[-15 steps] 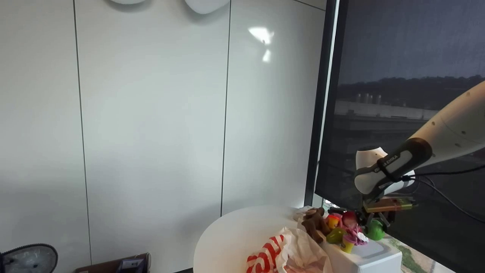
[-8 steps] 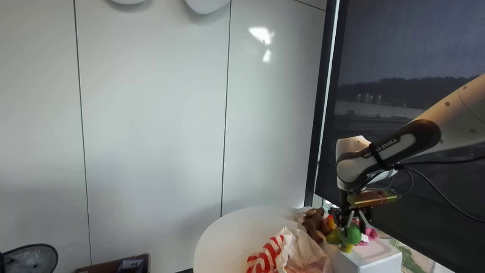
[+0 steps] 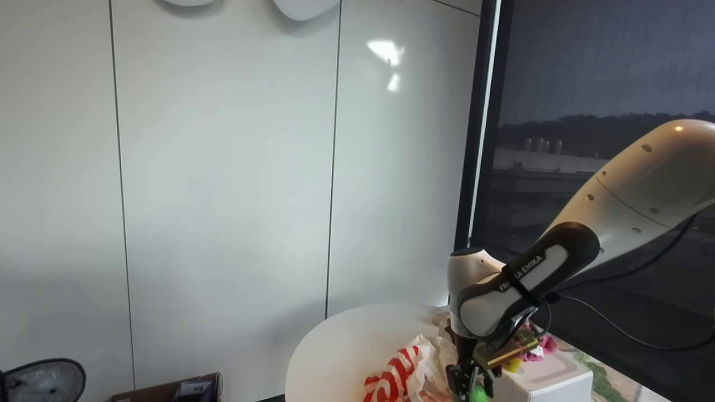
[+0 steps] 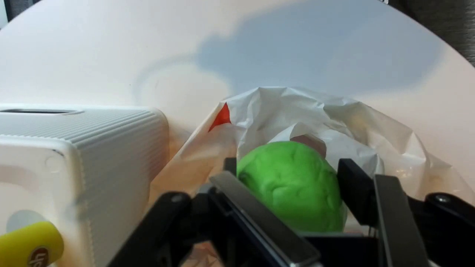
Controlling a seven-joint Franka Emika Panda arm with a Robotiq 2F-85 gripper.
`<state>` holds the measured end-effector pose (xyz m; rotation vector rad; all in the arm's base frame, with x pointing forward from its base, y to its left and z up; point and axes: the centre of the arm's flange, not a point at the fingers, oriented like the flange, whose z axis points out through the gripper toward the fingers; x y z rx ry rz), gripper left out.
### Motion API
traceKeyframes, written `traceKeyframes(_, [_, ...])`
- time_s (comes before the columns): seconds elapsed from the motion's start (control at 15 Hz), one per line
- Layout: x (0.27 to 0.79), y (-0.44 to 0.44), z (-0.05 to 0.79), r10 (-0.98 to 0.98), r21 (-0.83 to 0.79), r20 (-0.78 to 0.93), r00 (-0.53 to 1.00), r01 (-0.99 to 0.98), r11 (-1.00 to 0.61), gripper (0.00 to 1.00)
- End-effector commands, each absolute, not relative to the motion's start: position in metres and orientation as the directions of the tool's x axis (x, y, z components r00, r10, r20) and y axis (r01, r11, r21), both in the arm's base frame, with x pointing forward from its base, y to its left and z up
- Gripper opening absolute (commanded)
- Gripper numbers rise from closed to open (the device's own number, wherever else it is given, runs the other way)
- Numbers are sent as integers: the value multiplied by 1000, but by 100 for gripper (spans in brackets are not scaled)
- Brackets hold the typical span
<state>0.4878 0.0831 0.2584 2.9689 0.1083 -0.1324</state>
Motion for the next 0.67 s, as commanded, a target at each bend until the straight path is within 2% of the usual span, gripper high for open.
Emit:
traceKeyframes(0.0, [506,107,225,142,199,-23,990,144,-969,44])
traceKeyframes(0.33, [537,99,207,268,328,125,955,215,-920,44])
traceKeyframes(0.47, [543,91,212,216,307,141,966,165,-937,92])
traceKeyframes(0.53, [545,87,214,184,292,139,973,137,-946,93])
traceKeyframes(0.6, [545,82,220,147,272,136,980,106,-956,99])
